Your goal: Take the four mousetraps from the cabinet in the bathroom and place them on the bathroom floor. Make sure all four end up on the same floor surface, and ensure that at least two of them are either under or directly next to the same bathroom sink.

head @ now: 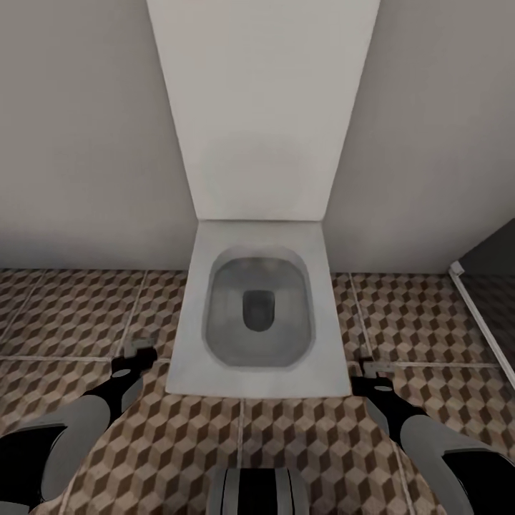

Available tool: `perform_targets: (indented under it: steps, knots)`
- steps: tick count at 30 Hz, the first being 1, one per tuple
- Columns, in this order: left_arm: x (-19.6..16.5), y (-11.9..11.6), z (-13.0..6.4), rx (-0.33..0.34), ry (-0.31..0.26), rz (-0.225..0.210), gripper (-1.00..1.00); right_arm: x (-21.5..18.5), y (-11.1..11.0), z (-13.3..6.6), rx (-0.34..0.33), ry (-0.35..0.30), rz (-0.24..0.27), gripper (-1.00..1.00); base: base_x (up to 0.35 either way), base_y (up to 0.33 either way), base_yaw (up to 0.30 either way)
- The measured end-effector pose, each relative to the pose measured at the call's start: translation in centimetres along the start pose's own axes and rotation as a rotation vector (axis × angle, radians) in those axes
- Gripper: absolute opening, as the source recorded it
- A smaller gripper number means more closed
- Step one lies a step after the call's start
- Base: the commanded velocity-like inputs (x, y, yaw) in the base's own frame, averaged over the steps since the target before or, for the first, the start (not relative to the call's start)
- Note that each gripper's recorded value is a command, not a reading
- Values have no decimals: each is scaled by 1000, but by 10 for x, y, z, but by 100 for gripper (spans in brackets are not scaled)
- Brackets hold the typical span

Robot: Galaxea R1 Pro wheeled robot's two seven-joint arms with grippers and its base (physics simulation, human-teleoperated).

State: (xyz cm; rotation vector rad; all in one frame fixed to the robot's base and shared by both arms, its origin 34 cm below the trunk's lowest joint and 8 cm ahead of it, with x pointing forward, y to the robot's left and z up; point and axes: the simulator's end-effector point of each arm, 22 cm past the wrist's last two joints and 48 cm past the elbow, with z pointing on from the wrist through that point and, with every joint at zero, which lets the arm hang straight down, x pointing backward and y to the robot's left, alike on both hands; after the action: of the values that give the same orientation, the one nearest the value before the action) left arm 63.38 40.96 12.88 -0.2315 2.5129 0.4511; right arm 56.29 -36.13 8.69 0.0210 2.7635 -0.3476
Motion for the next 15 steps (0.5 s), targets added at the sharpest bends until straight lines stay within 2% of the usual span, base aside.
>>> perform_targets:
  steps: [8,15]
  knots:
    - [20,-2,8,-2,30,11,-100,18,0,10,3,30,0,-100,0,0,0]
    - [20,-2,8,-2,30,11,-100,8,-2,11,7,-13,12,-100,0,0,0]
